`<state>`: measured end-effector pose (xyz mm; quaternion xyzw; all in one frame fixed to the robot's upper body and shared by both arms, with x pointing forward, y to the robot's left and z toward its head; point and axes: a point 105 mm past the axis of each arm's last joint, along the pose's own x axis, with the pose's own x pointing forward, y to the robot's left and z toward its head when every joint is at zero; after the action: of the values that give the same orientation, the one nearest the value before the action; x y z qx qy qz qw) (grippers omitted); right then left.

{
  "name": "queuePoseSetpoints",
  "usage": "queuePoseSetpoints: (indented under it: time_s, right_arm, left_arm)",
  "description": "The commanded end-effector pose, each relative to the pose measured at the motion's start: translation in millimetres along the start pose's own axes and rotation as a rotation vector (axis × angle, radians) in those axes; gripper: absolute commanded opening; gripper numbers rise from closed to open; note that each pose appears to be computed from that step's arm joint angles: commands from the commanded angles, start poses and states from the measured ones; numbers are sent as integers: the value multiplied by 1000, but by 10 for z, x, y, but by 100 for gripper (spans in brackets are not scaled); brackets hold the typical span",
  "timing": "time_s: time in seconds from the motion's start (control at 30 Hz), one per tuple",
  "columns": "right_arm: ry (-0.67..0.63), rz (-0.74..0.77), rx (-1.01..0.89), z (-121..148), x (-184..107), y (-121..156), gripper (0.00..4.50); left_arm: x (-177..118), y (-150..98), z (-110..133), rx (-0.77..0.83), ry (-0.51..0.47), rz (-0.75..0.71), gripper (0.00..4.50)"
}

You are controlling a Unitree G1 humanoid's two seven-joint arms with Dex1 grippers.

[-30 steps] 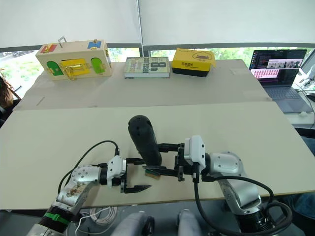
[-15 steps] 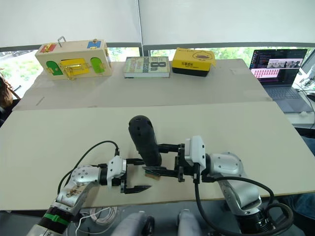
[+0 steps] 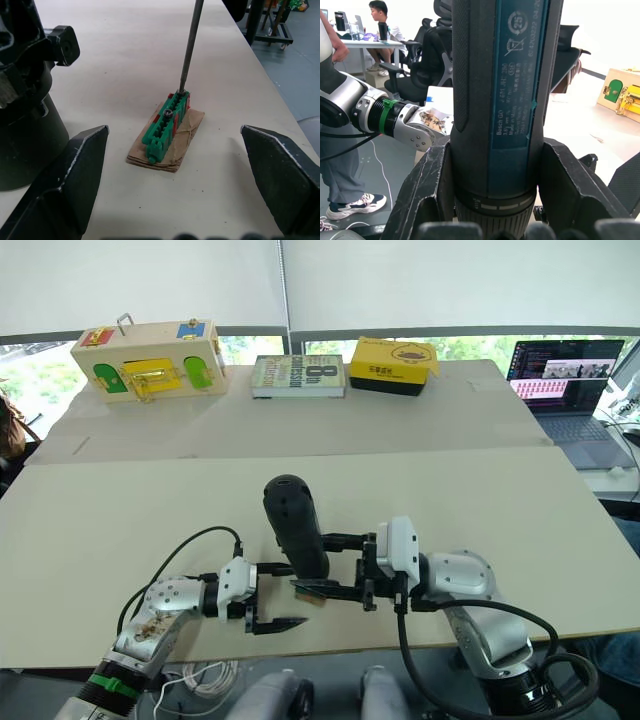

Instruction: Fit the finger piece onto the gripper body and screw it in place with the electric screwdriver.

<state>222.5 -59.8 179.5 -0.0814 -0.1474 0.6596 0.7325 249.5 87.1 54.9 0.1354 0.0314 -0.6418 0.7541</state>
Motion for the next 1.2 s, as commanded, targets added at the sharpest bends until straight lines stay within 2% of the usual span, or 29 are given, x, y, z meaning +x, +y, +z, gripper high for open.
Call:
queuePoseSetpoints:
  time_s: [0.03,1.2]
  right_arm:
    - [-57,14,-66,180,7,27,192]
    - [-20,1,-30,108,13,21,192]
  left_arm:
    - [1,-116,-212,-79,64,-26,450]
    - [22,-100,-203,-81,60,-26,450]
